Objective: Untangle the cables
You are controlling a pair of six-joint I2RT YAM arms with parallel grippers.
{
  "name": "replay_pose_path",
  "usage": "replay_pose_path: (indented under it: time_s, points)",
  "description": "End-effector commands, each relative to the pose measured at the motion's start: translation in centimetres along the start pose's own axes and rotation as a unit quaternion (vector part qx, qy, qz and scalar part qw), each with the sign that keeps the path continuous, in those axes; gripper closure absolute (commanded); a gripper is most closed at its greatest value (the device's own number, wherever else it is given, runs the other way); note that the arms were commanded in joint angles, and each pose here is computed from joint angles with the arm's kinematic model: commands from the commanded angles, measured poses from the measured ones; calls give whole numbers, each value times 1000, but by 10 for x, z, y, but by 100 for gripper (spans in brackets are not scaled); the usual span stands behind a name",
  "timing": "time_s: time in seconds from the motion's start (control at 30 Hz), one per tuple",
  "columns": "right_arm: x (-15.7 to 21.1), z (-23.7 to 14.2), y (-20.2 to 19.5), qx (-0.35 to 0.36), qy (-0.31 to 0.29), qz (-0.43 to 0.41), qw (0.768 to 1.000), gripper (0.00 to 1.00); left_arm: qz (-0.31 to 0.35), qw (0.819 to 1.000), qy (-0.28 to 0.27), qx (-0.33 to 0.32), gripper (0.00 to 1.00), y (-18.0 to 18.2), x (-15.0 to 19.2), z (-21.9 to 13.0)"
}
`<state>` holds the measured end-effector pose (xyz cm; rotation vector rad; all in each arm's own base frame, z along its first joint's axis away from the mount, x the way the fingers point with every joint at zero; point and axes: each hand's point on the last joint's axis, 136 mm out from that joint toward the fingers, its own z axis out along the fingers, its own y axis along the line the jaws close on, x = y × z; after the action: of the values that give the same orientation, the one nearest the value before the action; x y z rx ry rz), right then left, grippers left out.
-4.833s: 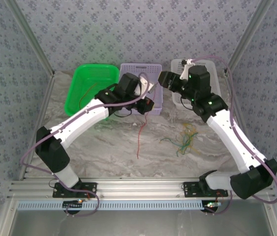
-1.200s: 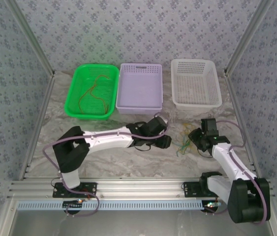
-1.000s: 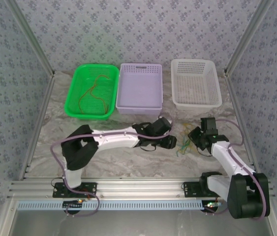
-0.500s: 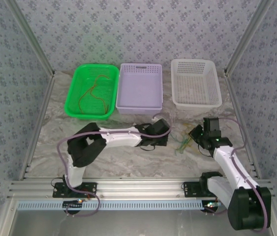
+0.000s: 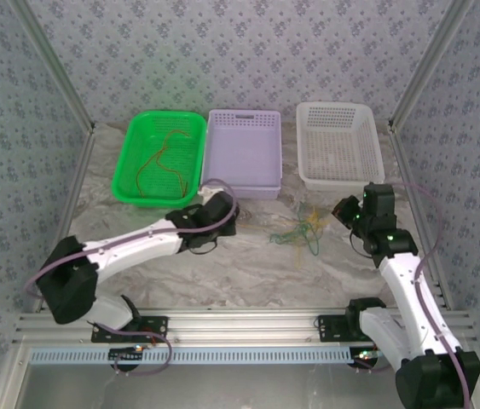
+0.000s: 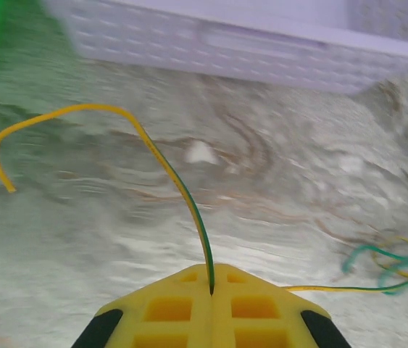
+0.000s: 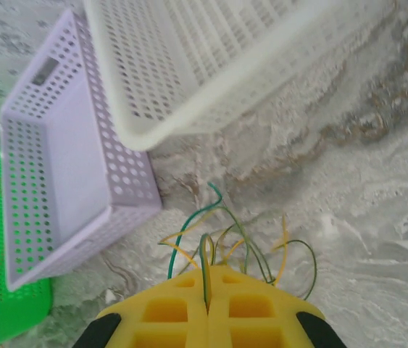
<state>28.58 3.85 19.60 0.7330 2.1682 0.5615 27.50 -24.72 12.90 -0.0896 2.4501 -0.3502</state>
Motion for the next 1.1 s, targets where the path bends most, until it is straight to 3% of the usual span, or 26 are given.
replay_pose_path:
  time_s: [0.0, 0.23, 0.43, 0.67, 1.07]
  points:
    - [-24, -18, 8, 14, -31, -22, 999, 100, 0, 996, 0, -87, 100, 63, 2, -10]
    - [-52, -23, 21, 5, -49, -17, 999, 100, -64, 992, -30, -108, 100, 125, -10, -43]
    - [-34, 5, 16, 12, 5, -33, 999, 100, -93, 992, -52, -66, 100, 129, -25, -64]
    - [-39, 9, -16, 64, -18, -21, 998, 100, -102, 988, -64, -98, 100, 148, -37, -80]
    - [-131, -58, 34, 12, -123, 13, 992, 100, -143, 974, -47, -170, 100, 201, -20, -78]
